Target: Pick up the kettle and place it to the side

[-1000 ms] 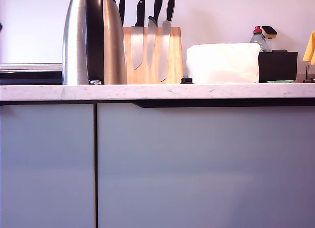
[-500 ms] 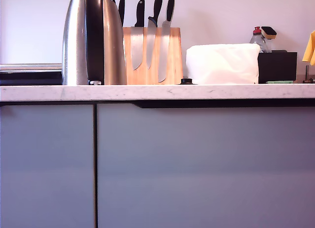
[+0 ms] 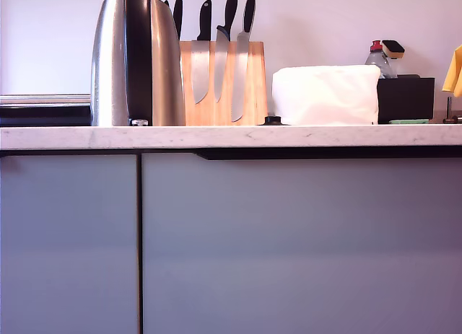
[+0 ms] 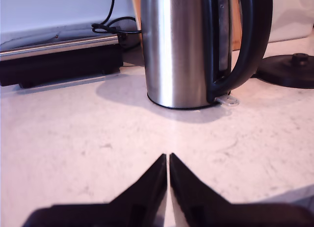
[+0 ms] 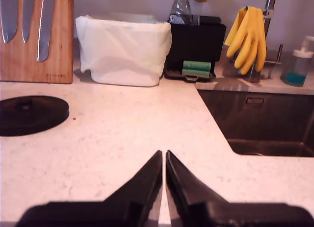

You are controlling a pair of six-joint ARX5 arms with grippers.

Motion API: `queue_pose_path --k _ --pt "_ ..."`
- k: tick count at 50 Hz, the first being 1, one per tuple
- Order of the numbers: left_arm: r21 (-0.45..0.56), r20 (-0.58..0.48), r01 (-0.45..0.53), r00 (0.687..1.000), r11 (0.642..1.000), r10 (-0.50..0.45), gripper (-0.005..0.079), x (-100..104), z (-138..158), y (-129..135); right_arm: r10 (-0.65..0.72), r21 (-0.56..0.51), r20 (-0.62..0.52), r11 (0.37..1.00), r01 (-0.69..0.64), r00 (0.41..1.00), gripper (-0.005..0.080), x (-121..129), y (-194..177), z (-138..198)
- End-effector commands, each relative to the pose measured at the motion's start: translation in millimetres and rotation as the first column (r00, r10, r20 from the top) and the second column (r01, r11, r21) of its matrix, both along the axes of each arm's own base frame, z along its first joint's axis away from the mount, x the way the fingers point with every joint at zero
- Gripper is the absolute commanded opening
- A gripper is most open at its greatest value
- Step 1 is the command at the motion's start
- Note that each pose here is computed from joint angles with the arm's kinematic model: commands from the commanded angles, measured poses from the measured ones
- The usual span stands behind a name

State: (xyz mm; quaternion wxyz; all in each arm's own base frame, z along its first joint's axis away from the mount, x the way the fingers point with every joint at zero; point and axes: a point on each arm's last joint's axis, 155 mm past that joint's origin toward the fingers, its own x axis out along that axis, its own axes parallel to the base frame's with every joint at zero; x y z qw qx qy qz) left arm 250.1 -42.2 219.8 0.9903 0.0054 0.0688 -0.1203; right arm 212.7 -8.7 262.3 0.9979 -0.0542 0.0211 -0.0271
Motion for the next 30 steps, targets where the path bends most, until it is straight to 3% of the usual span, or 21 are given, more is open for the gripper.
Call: queue_pose_path --k 1,8,15,30 --pt "-0.033 -0.024 -0.006 1.0 0.999 0.005 -0.0011 -1 -12 0 -0.008 0.026 -0.007 1.0 0.008 1.0 0.0 1 -1 -5" --pt "-0.129 -0.018 0.016 1.0 0.991 -0.019 -0.0011 -6 -5 -7 -0.008 0.029 -0.069 1.0 0.01 0.998 0.0 -2 -2 -21" --pt "-0.132 -0.045 0.013 0.999 0.991 -0.02 -0.0011 -9 -12 -7 -0.007 0.024 -0.165 1.0 0.011 0.986 0.0 -6 -1 -45" --pt "-0.134 -0.128 0.004 0.992 0.991 -0.022 -0.0011 -13 -31 -7 -0.007 0.024 -0.161 1.0 0.011 0.987 0.0 -5 -1 -44"
